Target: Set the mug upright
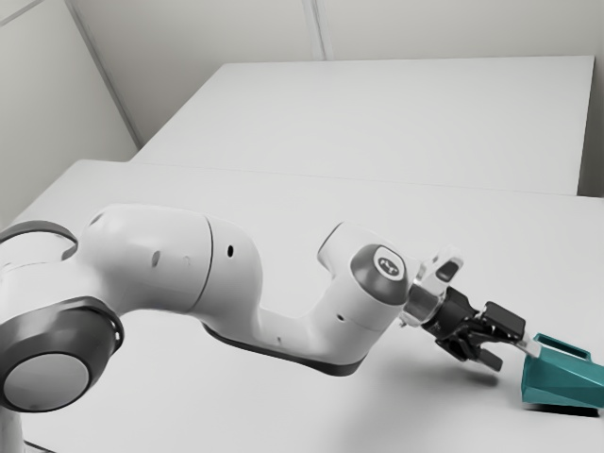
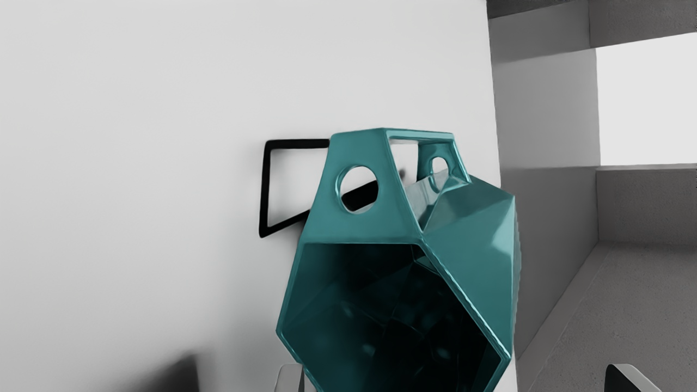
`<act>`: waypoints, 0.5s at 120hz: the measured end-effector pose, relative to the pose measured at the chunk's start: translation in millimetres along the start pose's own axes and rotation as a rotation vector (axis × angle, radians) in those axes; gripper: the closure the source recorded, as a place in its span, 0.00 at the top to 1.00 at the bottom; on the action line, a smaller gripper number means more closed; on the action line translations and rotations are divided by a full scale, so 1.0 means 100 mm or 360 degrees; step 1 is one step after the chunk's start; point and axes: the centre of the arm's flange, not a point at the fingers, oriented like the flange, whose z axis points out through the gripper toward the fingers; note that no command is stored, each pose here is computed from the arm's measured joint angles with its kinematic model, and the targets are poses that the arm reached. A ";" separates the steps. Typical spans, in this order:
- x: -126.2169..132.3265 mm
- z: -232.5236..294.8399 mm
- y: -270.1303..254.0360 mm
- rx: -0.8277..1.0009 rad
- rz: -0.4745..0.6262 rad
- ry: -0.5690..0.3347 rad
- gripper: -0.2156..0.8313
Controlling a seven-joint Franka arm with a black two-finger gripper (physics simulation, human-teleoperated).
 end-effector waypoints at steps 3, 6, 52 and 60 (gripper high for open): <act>0.00 0.00 0.01 -0.0001 0.0004 0.0006 0.79; 0.00 0.00 0.01 -0.0002 0.0007 0.0012 0.79; -0.07 0.18 0.06 -0.0050 0.0030 0.0041 0.79; -0.06 0.23 0.09 -0.0061 0.0045 0.0045 0.79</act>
